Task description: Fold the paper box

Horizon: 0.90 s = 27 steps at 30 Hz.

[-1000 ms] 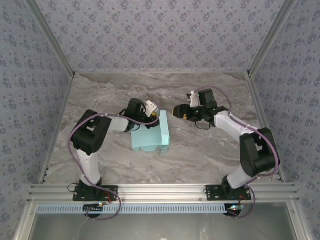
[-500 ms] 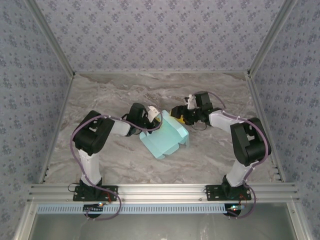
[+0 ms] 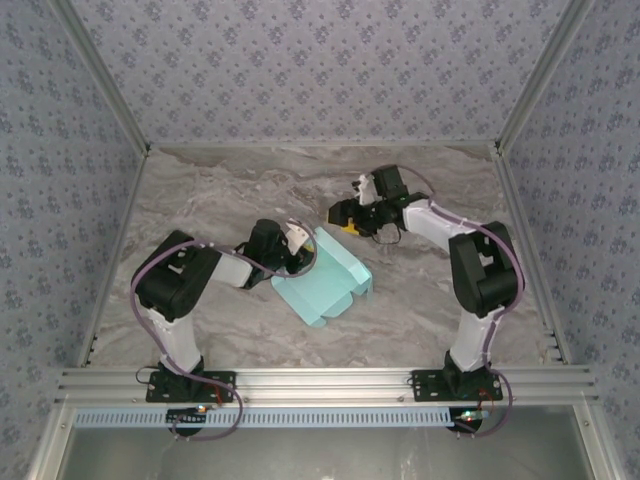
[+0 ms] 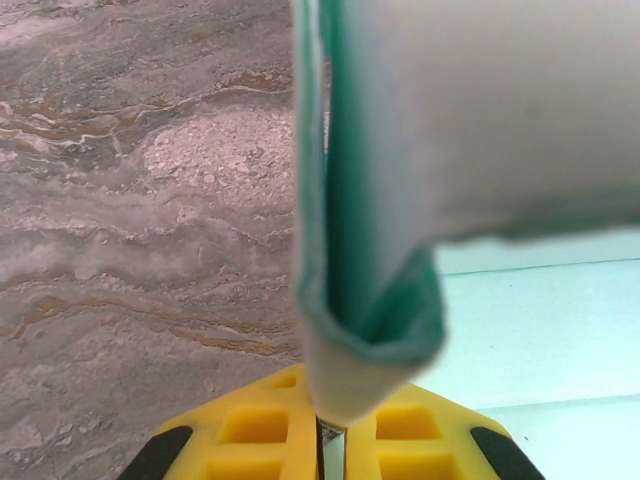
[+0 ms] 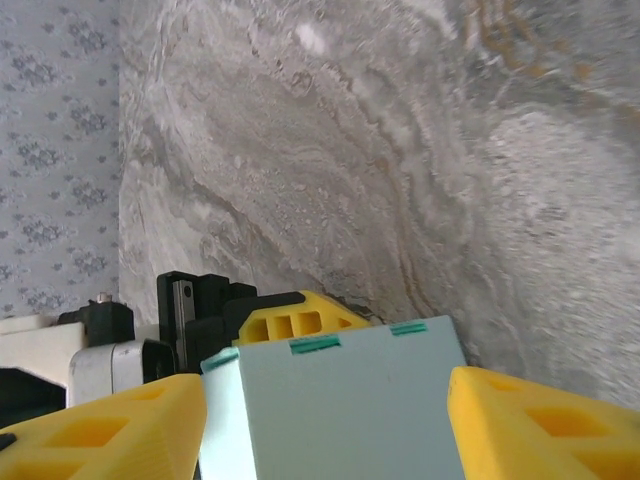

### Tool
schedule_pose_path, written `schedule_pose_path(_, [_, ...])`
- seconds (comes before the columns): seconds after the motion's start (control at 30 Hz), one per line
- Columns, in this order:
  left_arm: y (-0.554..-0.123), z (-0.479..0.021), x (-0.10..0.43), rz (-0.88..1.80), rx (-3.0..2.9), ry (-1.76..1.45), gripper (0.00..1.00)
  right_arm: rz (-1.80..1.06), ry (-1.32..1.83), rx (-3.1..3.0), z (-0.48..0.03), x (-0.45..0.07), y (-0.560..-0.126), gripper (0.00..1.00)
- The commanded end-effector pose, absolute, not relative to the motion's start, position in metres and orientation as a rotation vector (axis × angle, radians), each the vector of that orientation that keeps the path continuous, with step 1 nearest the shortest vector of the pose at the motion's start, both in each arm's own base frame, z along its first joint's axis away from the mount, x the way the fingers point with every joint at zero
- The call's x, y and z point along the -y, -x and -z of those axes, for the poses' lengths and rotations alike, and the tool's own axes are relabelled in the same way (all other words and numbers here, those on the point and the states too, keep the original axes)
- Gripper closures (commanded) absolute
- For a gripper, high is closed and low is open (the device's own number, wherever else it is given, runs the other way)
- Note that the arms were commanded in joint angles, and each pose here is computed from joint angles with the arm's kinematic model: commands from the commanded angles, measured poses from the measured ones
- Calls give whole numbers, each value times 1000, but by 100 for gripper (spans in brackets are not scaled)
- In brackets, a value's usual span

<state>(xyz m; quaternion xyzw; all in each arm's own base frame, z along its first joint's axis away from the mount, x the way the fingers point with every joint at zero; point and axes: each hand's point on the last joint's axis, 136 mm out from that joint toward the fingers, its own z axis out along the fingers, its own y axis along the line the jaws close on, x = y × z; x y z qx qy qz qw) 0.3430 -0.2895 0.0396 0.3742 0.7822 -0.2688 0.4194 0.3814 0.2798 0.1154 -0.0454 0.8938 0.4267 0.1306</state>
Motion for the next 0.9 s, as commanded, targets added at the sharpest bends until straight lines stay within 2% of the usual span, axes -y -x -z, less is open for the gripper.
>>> schedule_pose_path(0.0, [-347,-43,287,629,-1942,-920,90,-1239,164,-2653,-104,-292,-377,33])
schedule_pose_path(0.23, [-349,-48,288,631,-1929,-913,84,-1217,192,-2706,-88,-299,-372,33])
schedule_pose_path(0.5, [-348,-63,284,658,-1857,-827,60,-998,211,-2793,-57,-281,-365,35])
schedule_pose_path(0.87, [-365,-81,284,635,-1753,-659,58,-919,202,-2749,-60,-277,-352,36])
